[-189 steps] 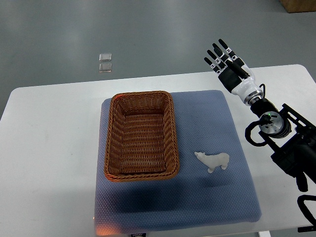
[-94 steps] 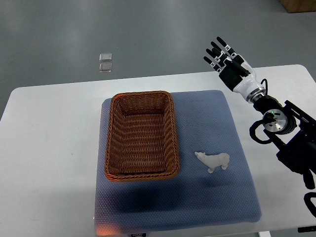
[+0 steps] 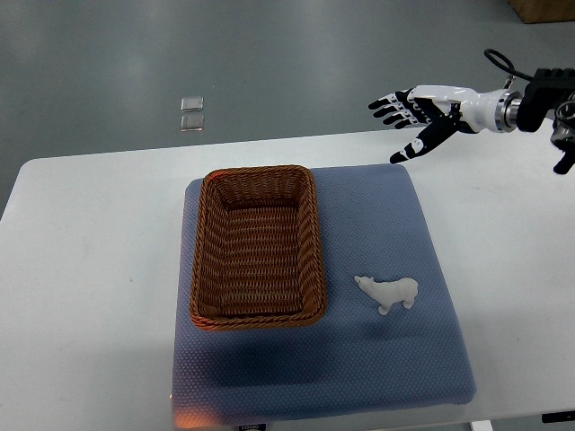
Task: Place white bear in brown basket with right hand
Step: 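Lower the right hand toward the white polar bear figurine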
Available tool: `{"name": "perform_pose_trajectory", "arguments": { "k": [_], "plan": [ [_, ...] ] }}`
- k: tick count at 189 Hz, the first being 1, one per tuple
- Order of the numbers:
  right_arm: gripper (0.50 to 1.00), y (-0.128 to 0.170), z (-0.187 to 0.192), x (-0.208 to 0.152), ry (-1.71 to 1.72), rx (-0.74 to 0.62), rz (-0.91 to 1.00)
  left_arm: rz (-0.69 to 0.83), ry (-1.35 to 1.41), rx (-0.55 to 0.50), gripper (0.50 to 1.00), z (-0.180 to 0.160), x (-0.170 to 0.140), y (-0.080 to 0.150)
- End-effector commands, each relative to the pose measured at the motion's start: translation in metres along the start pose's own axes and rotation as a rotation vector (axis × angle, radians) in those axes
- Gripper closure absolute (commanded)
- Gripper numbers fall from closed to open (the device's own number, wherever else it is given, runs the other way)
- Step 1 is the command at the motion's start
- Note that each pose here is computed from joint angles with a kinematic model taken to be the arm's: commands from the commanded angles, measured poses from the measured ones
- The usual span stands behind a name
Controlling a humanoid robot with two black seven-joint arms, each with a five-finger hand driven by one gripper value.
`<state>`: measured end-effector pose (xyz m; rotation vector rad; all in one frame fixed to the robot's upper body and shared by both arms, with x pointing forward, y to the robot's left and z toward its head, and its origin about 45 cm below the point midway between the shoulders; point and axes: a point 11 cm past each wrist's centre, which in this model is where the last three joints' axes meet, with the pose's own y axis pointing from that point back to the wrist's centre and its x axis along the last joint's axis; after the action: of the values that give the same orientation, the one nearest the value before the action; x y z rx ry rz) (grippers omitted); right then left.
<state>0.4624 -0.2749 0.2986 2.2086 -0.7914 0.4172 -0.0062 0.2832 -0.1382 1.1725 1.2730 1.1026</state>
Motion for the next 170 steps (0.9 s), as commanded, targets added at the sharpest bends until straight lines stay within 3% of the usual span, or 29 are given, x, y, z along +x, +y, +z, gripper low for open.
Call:
{"name": "perform_pose_trajectory", "arguments": {
  "k": [1,35,73,105,170],
  "plan": [
    [0.576,0.016,-0.019,0.012,0.166,-0.109,-0.079,-0.004,-0.005,-0.011,0.500,0.007,-0.001,0.000],
    [0.576,0.038,-0.076,0.010,0.281,-0.074,-0.117,-0.002,-0.010,-0.028,0.500,0.017,-0.001,0.001],
    [0.579,0.055,-0.099,-0.013,0.121,0.064,-0.194,-0.003,-0.012,-0.033,0.500,0.021,-0.001,0.002],
    [0.585,0.057,-0.098,-0.029,0.120,0.073,-0.238,-0.004,-0.011,-0.033,0.500,0.021,-0.001,0.002],
    [0.591,0.045,-0.058,-0.066,0.085,-0.028,-0.252,0.008,-0.008,-0.034,0.500,0.021,0.003,0.002]
  ]
}}
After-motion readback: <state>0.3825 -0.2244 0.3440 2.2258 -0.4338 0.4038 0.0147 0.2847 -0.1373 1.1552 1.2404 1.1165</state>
